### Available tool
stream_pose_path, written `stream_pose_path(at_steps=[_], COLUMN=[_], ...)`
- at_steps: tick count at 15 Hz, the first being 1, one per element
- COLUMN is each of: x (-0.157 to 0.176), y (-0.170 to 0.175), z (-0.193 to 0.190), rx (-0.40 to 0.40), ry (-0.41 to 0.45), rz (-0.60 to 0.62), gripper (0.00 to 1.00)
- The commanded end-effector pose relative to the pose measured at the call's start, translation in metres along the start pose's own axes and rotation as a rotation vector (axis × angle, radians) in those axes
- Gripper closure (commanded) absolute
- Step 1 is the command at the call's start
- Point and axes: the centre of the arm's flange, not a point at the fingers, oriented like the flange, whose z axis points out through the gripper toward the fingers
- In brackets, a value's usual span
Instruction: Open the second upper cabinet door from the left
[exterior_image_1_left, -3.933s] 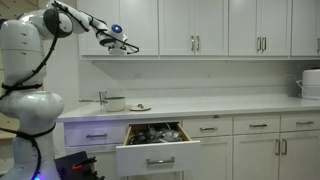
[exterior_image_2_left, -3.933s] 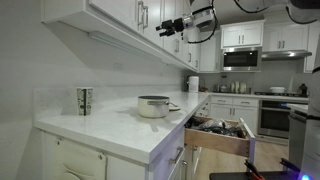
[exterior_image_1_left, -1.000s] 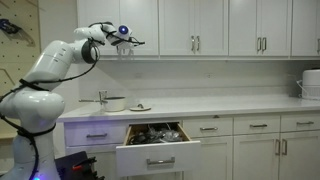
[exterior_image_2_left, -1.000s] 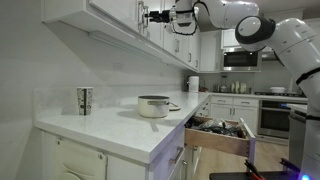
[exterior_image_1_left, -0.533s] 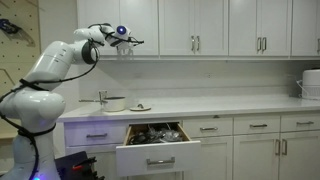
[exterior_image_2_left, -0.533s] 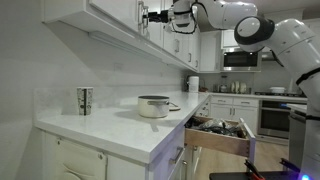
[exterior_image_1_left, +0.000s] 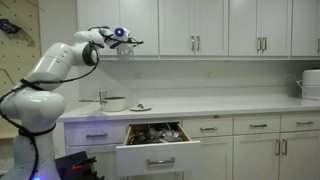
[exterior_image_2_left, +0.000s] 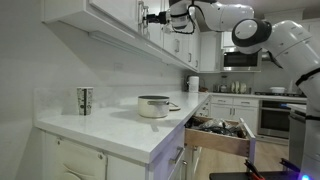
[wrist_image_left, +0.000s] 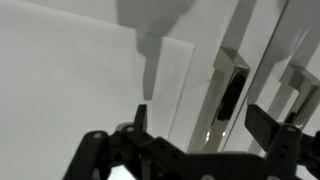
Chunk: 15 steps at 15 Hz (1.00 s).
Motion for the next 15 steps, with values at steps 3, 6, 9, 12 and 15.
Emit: stream_pose_path(at_steps=[3, 6, 9, 12, 15], x=[0.0104, 0.01, 0.0106, 0.0115, 0.0134], y=[0.0095, 0.0125, 0.0107, 0.0083, 0.0073], z=[0.0178, 0.0187, 0.0183, 0.0182, 0.017], rx=[-0.057, -0.057, -0.053, -0.05, -0.051], ry=[0.017, 0.017, 0.019, 0.022, 0.021], rz=[-0.017, -0.013, -0.013, -0.011, 0.001], gripper=[0.0, 0.34, 0.58, 0.79, 0.86])
